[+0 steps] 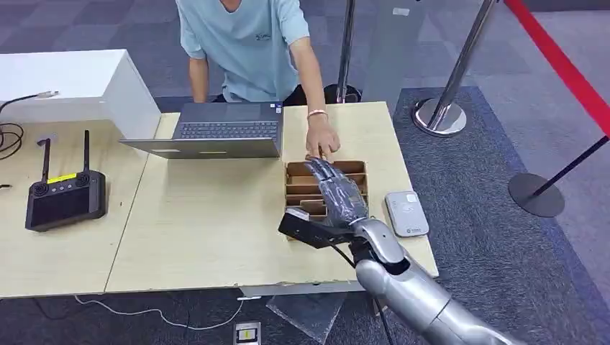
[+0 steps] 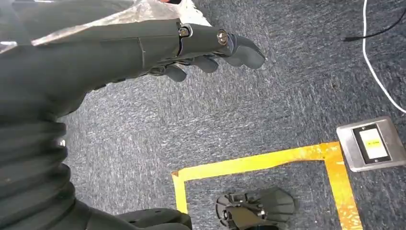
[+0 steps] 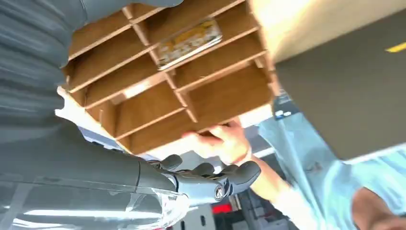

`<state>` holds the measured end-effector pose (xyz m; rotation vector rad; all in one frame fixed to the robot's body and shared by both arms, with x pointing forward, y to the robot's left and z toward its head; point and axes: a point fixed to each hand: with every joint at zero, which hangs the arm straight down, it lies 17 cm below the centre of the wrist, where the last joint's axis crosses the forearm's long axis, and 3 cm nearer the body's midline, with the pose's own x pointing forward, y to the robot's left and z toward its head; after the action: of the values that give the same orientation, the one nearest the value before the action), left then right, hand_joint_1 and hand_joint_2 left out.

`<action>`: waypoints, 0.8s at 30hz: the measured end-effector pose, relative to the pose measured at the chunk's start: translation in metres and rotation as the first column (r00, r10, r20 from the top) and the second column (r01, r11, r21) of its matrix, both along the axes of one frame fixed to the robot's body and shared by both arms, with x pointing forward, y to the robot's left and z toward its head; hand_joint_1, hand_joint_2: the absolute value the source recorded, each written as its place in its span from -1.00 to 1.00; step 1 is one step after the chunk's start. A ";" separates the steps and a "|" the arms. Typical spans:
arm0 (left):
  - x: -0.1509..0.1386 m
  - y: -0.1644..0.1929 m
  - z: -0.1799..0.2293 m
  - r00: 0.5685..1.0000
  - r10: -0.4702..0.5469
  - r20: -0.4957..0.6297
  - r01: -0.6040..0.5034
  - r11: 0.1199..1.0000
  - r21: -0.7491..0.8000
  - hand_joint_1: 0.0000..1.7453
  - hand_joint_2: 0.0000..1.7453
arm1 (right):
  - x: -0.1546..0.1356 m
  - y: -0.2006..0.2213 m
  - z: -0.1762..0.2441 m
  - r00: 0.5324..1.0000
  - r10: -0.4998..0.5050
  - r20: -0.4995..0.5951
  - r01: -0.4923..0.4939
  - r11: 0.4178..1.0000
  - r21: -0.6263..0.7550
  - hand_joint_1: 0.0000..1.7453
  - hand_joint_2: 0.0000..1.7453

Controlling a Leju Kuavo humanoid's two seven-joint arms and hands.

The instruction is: Pass the card to the sensor for recognition and then transmit it.

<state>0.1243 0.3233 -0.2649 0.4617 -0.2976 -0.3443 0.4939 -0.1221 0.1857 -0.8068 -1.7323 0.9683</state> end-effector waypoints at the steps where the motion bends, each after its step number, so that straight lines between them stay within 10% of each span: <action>1: 0.000 0.000 0.000 1.000 0.000 0.000 0.000 1.000 0.000 -1.00 1.00 | -0.001 0.003 0.003 1.000 0.007 0.006 -0.007 1.000 0.004 -1.00 1.00; 24: 0.002 -0.006 0.000 1.000 -0.016 0.005 0.016 1.000 -0.011 -1.00 1.00 | -0.004 0.059 0.008 0.996 0.058 -0.063 -0.054 0.997 0.061 -1.00 1.00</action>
<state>0.1266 0.3175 -0.2649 0.4493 -0.3077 -0.3572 0.4898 -0.0635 0.1937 -0.6846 -1.7277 0.9654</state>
